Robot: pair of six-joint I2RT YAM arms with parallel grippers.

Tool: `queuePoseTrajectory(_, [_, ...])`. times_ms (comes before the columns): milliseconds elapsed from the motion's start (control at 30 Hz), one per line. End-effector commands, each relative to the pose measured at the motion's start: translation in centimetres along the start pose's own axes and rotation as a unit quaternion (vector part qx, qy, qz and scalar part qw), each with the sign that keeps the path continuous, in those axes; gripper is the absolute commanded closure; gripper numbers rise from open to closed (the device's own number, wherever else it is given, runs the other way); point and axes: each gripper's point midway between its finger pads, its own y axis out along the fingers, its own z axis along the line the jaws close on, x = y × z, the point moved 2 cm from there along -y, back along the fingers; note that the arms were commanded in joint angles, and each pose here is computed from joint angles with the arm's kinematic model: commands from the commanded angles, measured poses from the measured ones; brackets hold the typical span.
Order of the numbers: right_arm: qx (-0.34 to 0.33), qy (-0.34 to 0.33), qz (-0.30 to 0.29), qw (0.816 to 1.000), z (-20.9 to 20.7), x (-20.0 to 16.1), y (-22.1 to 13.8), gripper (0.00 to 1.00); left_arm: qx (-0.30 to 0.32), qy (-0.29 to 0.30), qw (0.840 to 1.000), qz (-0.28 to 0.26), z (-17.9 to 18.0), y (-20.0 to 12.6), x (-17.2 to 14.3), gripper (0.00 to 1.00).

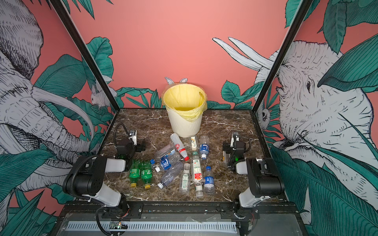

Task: Throw the plastic bottles in the bin
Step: Pick up the plastic bottle from the middle-right of the table.

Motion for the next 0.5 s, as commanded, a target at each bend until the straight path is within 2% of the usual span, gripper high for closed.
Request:
queuePoseTrajectory(0, [-0.005,-0.001,-0.023,1.0,-0.2,1.4,0.0,0.01,0.002,0.005,1.0,-0.012,0.3,-0.2,0.7,0.01])
queuePoseTrajectory(233, [-0.025,0.01,-0.034,0.999,-0.9,1.4,-0.4,0.01,0.002,0.005,1.0,-0.012,0.3,-0.2,0.7,0.0])
queuePoseTrajectory(367, [-0.022,0.004,-0.032,0.999,-0.9,2.7,-1.1,0.01,0.003,0.004,1.0,-0.014,0.3,-0.3,0.7,0.0])
queuePoseTrajectory(467, [-0.02,-0.003,-0.024,1.0,-0.8,3.6,-1.6,0.01,0.035,-0.005,0.999,-0.016,1.3,-0.4,1.1,0.01])
